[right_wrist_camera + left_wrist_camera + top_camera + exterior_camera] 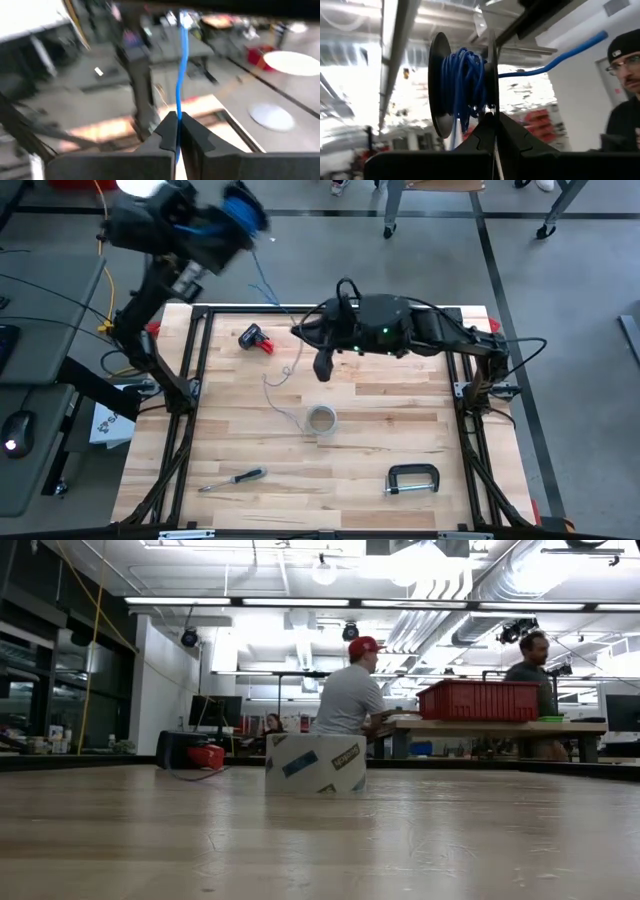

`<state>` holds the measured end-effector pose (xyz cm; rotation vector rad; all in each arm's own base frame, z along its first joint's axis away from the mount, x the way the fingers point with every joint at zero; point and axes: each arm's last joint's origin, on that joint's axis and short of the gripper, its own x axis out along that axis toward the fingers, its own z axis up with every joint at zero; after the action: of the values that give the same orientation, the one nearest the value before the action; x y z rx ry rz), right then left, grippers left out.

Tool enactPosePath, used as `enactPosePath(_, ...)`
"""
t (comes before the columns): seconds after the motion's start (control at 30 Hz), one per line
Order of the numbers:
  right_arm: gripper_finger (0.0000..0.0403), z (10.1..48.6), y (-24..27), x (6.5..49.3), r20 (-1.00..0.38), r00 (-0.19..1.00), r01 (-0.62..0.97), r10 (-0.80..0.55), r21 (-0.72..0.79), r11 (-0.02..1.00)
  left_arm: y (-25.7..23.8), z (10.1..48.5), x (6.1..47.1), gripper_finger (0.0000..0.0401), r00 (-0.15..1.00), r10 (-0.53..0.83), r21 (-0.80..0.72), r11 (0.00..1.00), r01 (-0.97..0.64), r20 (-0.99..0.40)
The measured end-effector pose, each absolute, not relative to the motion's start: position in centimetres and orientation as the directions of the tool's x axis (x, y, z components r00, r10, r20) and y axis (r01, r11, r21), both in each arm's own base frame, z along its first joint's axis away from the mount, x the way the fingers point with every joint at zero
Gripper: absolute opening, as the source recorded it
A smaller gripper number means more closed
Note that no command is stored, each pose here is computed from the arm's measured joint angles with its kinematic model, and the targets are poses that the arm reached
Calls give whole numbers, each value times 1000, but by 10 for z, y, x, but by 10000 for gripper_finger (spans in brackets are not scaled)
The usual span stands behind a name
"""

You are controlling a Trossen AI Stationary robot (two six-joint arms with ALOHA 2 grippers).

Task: Coil cords
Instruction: Coil the blue wire on the spool

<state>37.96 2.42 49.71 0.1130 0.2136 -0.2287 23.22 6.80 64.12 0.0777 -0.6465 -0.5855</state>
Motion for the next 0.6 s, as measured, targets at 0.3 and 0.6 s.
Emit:
enactPosePath(0.3, 1, 462, 22, 360, -567, 757, 393, -324, -1, 920, 70, 660, 176, 0, 658, -463, 312, 886, 342, 594)
enactPosePath(0.6, 0, 448, 19, 345, -700, 608, 464, -374, -69, 883, 71, 660, 154, 0, 755, -350, 247, 936, 252, 555)
